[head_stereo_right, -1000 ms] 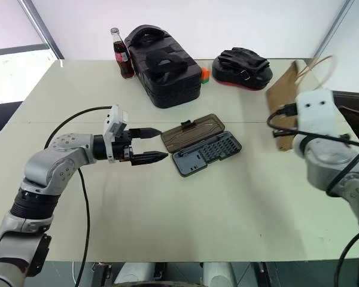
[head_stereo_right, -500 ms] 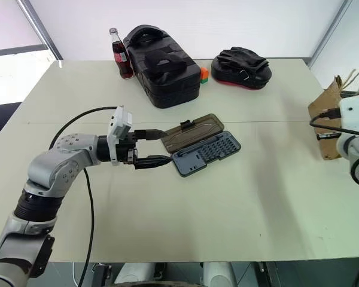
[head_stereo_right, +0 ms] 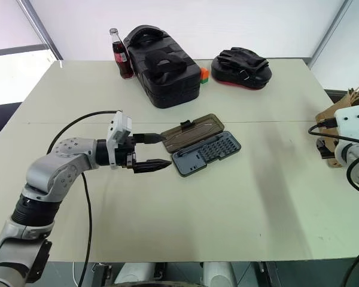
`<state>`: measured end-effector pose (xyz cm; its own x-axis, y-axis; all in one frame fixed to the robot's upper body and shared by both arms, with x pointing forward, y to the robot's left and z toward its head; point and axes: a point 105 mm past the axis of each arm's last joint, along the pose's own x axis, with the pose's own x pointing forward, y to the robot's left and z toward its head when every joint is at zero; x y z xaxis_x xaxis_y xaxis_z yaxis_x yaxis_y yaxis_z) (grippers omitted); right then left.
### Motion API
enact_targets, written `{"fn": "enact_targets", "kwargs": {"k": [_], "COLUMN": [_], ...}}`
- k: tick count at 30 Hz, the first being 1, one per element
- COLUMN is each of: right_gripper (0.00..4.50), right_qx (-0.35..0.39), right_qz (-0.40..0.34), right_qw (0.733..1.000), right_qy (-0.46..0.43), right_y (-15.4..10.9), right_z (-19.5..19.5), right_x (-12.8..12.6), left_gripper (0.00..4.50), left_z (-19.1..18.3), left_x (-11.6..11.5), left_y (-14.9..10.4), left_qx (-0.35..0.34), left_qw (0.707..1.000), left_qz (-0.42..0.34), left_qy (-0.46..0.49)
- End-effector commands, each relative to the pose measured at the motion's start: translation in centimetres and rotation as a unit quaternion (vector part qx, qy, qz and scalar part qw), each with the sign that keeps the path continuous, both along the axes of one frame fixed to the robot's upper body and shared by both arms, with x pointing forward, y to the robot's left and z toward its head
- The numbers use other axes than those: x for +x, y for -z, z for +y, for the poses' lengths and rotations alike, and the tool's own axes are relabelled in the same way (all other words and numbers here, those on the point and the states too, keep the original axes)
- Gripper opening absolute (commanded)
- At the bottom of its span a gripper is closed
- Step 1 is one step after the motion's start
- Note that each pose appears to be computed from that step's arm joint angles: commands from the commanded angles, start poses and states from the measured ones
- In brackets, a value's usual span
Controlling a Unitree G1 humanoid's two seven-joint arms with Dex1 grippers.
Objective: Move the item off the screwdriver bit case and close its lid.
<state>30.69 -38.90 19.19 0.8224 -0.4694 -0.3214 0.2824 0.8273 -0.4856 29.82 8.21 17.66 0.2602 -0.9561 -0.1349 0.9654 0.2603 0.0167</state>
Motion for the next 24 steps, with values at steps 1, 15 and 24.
{"fn": "enact_targets", "kwargs": {"k": [1, 15, 24], "right_gripper": [4.49, 4.49, 4.49], "right_qx": [-0.049, -0.027, 0.088], "right_qz": [-0.061, -0.096, -0.059], "right_qw": [0.997, 0.959, 0.868], "right_qy": [0.004, -0.264, -0.485], "right_y": [-5.2, -13.8, -8.4], "right_z": [-0.6, 8.2, 19.6], "right_x": [-0.9, -5.2, -5.8], "left_gripper": [4.5, 4.5, 4.5], "left_z": [1.0, 4.2, 2.2], "left_x": [0.9, 7.5, 11.3], "left_y": [-0.9, -2.0, 0.4], "left_qx": [-0.012, -0.045, 0.047], "left_qw": [0.999, 0.991, 0.992], "left_qz": [-0.019, -0.028, -0.063], "left_qy": [-0.028, -0.127, -0.1]}}
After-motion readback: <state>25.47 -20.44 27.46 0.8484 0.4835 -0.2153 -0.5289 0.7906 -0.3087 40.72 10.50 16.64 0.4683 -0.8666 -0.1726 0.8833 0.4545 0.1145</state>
